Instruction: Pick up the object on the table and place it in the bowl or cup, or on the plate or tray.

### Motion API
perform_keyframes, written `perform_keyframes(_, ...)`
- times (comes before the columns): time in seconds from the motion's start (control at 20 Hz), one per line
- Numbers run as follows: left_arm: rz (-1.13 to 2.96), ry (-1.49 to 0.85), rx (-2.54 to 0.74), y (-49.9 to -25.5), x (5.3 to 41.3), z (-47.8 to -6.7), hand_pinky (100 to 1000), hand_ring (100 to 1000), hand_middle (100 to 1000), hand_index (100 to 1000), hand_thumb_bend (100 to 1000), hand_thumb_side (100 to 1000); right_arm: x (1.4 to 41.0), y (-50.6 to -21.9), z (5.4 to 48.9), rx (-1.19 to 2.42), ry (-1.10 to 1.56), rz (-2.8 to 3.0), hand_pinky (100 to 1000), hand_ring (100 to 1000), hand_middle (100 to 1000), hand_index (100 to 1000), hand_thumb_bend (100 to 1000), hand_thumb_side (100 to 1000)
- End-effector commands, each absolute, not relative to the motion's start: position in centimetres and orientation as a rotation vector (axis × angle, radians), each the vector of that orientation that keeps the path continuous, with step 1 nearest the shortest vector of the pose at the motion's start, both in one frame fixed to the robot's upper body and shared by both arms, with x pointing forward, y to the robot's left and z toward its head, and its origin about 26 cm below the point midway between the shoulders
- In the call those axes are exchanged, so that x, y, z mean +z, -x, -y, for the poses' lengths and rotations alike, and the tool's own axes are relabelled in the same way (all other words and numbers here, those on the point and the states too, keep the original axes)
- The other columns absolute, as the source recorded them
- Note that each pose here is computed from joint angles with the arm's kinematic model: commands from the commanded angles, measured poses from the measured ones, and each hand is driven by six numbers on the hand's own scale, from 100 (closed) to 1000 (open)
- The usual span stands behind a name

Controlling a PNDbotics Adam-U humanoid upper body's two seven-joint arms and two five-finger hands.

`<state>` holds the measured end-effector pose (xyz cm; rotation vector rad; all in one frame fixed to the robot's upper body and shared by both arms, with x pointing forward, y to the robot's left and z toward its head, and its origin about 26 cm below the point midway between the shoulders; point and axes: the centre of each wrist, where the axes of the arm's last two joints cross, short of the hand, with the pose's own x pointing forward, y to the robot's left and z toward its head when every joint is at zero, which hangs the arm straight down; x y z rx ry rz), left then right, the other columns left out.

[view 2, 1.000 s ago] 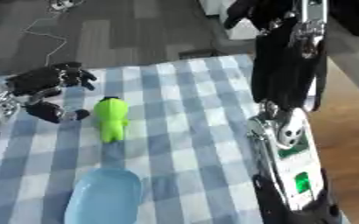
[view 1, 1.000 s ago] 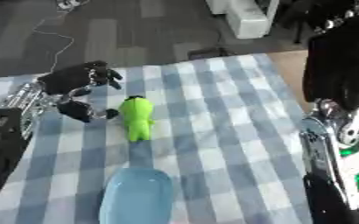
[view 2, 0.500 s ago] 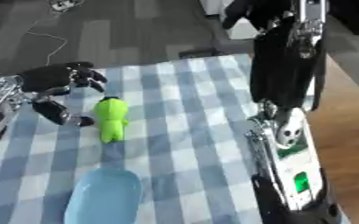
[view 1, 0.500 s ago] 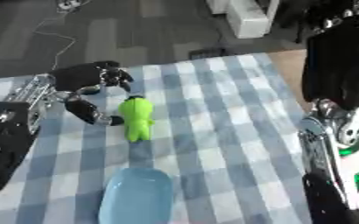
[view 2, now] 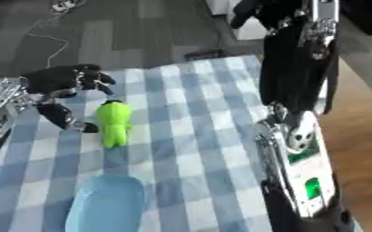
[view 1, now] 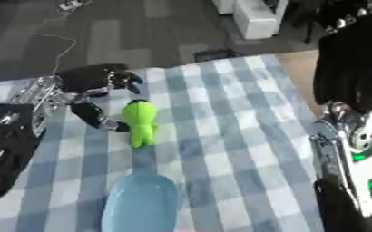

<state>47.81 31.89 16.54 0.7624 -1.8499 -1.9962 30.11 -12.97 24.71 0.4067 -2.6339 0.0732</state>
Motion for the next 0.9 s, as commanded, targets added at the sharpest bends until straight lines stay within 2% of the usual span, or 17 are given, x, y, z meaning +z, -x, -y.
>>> perform_keyframes(0.05,1.865,-0.795,-2.001,-48.1,18.3,-31.9,1000,854,866,832,548,894,25.4,-29.7,12.6,0.071,-0.438,2.662,353,423,850,1000,100,825)
perform_keyframes(0.5,1.876,-0.723,-1.924,-48.1,17.7,-32.1,999,822,877,857,556,824,25.6,-29.6,12.1,0.059,-0.460,2.667,351,423,848,1000,100,825)
perform_keyframes(0.9,1.830,-0.625,-1.894,-48.0,17.2,-31.9,953,805,877,891,569,784,25.6,-29.6,12.1,0.059,-0.463,2.665,351,422,848,1000,100,824)
